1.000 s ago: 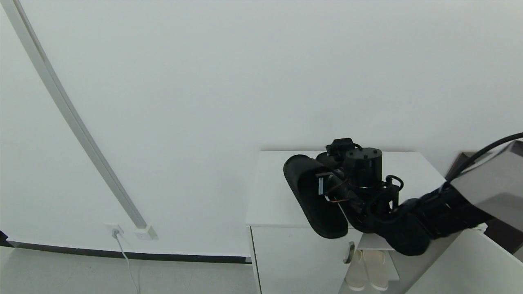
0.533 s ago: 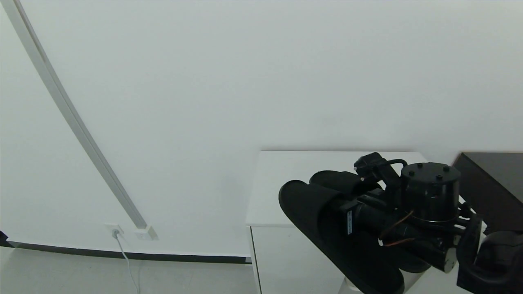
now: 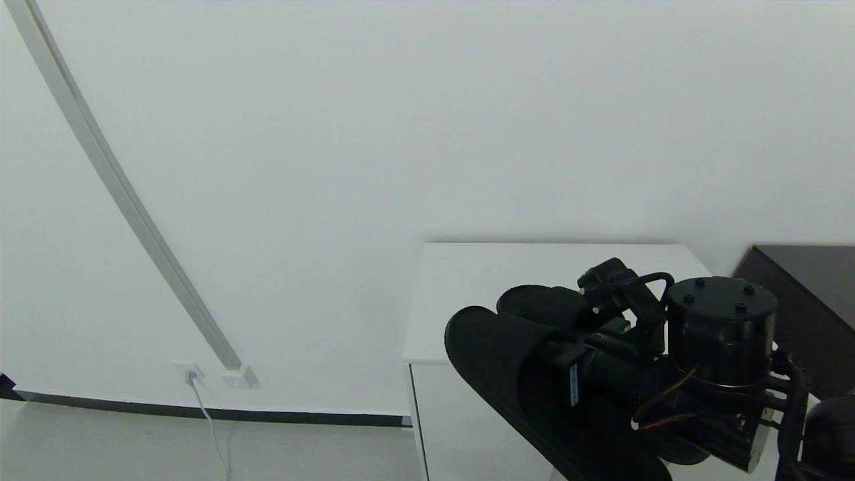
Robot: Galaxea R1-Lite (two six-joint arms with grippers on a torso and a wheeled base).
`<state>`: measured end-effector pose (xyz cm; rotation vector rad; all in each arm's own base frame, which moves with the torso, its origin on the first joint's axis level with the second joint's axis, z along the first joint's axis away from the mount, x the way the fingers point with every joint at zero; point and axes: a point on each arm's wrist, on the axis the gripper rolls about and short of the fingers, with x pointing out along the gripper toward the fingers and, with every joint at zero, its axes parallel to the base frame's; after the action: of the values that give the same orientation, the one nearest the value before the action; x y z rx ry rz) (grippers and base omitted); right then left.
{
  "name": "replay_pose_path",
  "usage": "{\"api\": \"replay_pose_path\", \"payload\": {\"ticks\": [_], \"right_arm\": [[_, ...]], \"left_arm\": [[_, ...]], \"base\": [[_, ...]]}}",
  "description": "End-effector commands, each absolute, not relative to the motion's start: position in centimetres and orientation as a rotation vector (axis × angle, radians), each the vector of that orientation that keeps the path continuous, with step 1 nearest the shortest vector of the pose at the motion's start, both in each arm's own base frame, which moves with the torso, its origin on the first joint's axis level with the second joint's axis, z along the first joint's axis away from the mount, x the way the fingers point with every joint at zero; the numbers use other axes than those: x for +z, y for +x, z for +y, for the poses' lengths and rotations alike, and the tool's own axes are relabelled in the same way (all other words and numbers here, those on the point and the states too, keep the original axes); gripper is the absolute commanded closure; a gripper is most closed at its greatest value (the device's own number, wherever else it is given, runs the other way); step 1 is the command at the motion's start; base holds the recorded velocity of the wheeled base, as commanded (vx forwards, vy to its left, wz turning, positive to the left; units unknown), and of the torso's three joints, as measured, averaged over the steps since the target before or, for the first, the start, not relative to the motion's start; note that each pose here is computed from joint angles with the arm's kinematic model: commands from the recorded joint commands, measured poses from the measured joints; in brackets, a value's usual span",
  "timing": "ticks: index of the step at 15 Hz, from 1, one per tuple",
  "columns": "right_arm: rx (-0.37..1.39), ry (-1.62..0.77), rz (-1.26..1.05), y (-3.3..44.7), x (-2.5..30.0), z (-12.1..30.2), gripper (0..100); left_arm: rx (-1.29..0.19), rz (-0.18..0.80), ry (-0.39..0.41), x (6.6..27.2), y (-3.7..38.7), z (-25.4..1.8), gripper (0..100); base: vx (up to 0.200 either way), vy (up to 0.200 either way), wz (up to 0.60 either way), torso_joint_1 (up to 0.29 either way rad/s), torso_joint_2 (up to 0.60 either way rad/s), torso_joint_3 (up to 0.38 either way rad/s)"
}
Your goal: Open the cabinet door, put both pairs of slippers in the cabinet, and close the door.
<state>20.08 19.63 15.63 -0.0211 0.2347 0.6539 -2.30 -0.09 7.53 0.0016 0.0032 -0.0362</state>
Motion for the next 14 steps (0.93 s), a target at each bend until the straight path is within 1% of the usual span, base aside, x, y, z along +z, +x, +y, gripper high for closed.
{"api": "replay_pose_path", "payload": {"ticks": [1,14], "right_arm": [[0.658,-0.025,0.241,20.04,15.43,19.79,100],[0.664,-0.055,0.252,19.79,14.83,19.72,100]], "left_arm": [[-0.035,0.005,0.001,7.53,-2.29,-0.09,100],[-0.037,0.005,0.003,7.53,-2.29,-0.09,100]], "base": [[-0.2,0.0,0.0,0.012,0.01,0.002],[0.0,0.0,0.0,0.0,0.0,0.0]]}}
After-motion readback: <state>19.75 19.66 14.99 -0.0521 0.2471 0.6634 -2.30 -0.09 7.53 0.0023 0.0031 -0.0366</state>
